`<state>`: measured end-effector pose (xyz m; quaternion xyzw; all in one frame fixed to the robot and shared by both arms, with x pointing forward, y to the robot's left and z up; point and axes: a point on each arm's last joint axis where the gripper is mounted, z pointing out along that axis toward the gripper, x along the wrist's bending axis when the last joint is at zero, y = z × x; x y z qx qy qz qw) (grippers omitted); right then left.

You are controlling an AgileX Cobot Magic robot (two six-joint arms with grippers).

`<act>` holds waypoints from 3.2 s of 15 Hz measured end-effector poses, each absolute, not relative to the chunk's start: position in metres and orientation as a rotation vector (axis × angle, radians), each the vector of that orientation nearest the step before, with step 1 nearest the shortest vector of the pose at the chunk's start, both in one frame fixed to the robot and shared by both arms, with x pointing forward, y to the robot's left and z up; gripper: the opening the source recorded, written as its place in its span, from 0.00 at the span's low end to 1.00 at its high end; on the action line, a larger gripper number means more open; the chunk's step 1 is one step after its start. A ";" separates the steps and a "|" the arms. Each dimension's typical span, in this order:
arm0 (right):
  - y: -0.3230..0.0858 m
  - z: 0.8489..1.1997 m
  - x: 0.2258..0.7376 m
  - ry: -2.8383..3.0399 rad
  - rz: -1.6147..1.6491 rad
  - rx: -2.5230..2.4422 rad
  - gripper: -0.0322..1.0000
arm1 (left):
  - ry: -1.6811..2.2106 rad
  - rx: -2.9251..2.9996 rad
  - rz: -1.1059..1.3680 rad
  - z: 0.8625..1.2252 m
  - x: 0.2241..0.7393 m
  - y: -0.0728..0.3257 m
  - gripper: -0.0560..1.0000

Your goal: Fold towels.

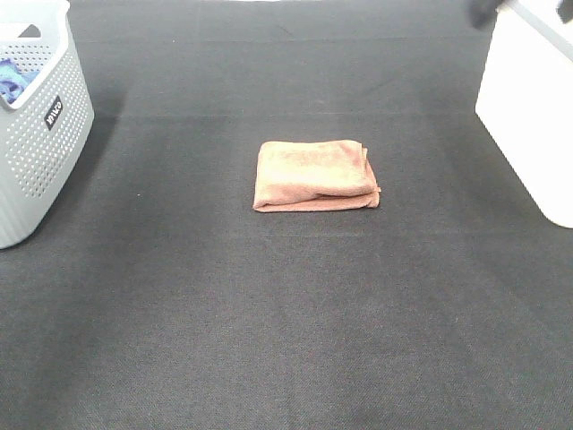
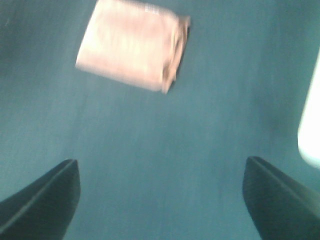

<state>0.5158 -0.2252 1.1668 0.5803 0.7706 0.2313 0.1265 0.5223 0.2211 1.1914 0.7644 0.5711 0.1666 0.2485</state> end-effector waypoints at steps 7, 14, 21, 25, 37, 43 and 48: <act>-0.256 1.089 0.386 2.329 0.528 1.770 0.84 | 1.585 2.103 0.427 1.103 0.349 0.268 0.68; -0.275 1.046 0.299 2.251 0.694 1.613 0.84 | 1.385 2.021 0.563 1.054 0.271 0.286 0.68; -0.278 1.049 0.278 2.128 0.891 1.457 0.84 | 1.285 2.018 0.608 1.050 0.273 0.283 0.68; -0.278 1.049 0.278 2.124 0.896 1.454 0.84 | 1.282 2.018 0.604 1.050 0.273 0.283 0.68; -0.287 1.054 0.258 1.823 0.929 1.533 0.84 | 1.461 1.819 0.783 1.053 0.261 0.291 0.68; -0.287 1.055 0.230 1.679 1.026 1.418 0.84 | 1.399 1.664 0.953 1.054 0.233 0.292 0.68; -0.287 1.055 0.230 1.679 1.026 1.418 0.84 | 1.399 1.664 0.955 1.054 0.233 0.292 0.68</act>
